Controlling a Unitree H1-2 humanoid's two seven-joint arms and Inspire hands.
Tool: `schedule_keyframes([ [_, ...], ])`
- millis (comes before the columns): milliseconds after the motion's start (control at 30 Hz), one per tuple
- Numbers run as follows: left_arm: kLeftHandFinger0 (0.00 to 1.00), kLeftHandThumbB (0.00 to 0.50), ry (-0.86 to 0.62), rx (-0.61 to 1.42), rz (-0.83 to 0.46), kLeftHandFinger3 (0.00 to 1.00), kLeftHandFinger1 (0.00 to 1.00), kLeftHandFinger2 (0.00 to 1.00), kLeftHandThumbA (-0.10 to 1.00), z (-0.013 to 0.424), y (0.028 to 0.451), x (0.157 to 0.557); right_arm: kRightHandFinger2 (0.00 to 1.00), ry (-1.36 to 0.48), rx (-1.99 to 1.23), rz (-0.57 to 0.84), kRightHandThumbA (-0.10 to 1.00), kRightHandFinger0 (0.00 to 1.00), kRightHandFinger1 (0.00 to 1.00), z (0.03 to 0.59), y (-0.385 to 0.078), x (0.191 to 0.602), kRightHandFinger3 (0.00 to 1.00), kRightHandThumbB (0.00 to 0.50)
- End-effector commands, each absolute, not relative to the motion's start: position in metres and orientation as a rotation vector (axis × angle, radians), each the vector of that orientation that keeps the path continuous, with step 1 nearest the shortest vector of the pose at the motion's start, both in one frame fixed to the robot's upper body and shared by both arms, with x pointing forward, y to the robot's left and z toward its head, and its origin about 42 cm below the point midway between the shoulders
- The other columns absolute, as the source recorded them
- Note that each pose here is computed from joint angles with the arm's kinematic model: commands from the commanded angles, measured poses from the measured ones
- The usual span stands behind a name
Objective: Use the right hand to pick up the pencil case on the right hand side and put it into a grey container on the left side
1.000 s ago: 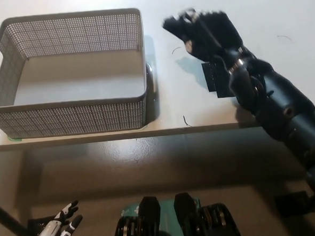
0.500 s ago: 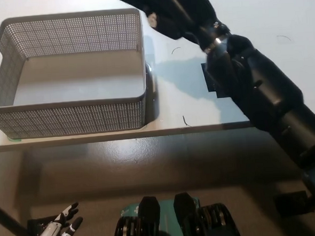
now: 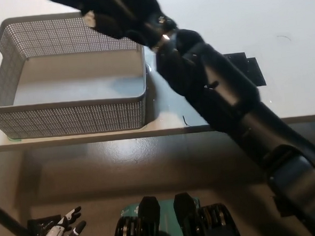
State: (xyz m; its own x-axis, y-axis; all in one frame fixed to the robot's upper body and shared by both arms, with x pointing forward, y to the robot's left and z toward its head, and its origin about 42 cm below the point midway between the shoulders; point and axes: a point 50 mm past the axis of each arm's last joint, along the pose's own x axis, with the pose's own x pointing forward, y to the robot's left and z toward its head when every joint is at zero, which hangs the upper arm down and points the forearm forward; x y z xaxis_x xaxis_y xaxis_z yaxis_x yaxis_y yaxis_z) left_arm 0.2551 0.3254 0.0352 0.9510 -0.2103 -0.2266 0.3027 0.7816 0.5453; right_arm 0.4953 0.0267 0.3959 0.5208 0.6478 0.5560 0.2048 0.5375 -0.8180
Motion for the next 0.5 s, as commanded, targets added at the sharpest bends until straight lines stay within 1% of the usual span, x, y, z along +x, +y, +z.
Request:
schedule_keyframes([
  [0,1.0,0.157,0.127,0.624,-0.314,1.0,1.0,1.0,1.0,0.045,0.323,0.263,0.19,-1.118,-1.028,0.313,-0.1,0.0,0.0,0.435,0.058,0.486,0.13,0.256],
  [33,1.0,0.169,0.119,0.616,-0.314,1.0,1.0,1.0,0.99,0.045,0.321,0.264,0.17,-1.117,-1.023,0.321,-0.1,0.0,0.0,0.435,0.062,0.486,0.15,0.271],
  [67,1.0,0.182,0.121,0.624,-0.306,1.0,1.0,1.0,0.98,0.045,0.321,0.264,0.13,-1.121,-1.016,0.328,-0.1,0.0,0.0,0.435,0.068,0.485,0.23,0.315],
  [100,1.0,0.198,0.126,0.63,-0.3,1.0,1.0,1.0,0.98,0.046,0.321,0.264,0.07,-1.119,-1.01,0.328,-0.1,0.0,0.0,0.434,0.072,0.485,0.28,0.343],
  [133,1.0,0.201,0.126,0.631,-0.301,1.0,1.0,1.0,0.97,0.046,0.319,0.265,0.01,-1.117,-1.009,0.325,-0.1,0.0,0.0,0.434,0.071,0.486,0.29,0.352],
  [167,1.0,0.203,0.119,0.637,-0.304,1.0,1.0,1.0,0.97,0.047,0.319,0.265,0.0,-1.114,-1.006,0.327,-0.1,0.0,0.0,0.434,0.075,0.486,0.21,0.337],
  [200,1.0,0.198,0.113,0.657,-0.316,1.0,1.0,1.0,0.99,0.049,0.318,0.265,0.05,-1.117,-1.01,0.328,-0.1,0.0,0.0,0.433,0.079,0.485,0.02,0.281],
  [233,1.0,0.2,0.114,0.67,-0.322,1.0,1.0,1.0,1.0,0.05,0.317,0.266,0.19,-1.12,-1.008,0.326,-0.1,0.0,0.0,0.432,0.08,0.486,0.02,0.252],
  [267,1.0,0.194,0.114,0.686,-0.331,1.0,1.0,1.0,1.0,0.051,0.315,0.267,0.38,-1.124,-1.009,0.324,-0.1,0.0,0.01,0.431,0.083,0.486,0.08,0.234],
  [300,1.0,0.183,0.12,0.691,-0.332,1.0,1.0,1.0,1.0,0.054,0.314,0.267,0.45,-1.114,-1.016,0.331,-0.1,0.0,0.03,0.43,0.087,0.487,0.15,0.215],
  [333,1.0,0.182,0.12,0.695,-0.334,1.0,1.0,1.0,1.0,0.056,0.312,0.268,0.5,-1.109,-1.018,0.332,-0.1,0.0,0.02,0.429,0.089,0.488,0.22,0.217],
  [367,1.0,0.183,0.123,0.697,-0.337,1.0,1.0,1.0,1.0,0.058,0.31,0.269,0.44,-1.107,-1.017,0.327,-0.1,0.0,0.0,0.427,0.091,0.489,0.27,0.239],
  [400,1.0,0.184,0.122,0.703,-0.341,1.0,1.0,1.0,1.0,0.058,0.309,0.27,0.4,-1.104,-1.017,0.325,-0.1,0.0,0.0,0.426,0.091,0.49,0.2,0.241],
  [433,1.0,0.195,0.12,0.712,-0.347,1.0,1.0,1.0,1.0,0.057,0.307,0.271,0.4,-1.094,-1.024,0.325,-0.1,0.0,0.0,0.423,0.094,0.491,0.22,0.24],
  [467,1.0,0.201,0.118,0.711,-0.351,1.0,1.0,1.0,1.0,0.057,0.306,0.271,0.38,-1.087,-1.024,0.328,-0.1,0.0,0.0,0.421,0.096,0.492,0.26,0.239],
])
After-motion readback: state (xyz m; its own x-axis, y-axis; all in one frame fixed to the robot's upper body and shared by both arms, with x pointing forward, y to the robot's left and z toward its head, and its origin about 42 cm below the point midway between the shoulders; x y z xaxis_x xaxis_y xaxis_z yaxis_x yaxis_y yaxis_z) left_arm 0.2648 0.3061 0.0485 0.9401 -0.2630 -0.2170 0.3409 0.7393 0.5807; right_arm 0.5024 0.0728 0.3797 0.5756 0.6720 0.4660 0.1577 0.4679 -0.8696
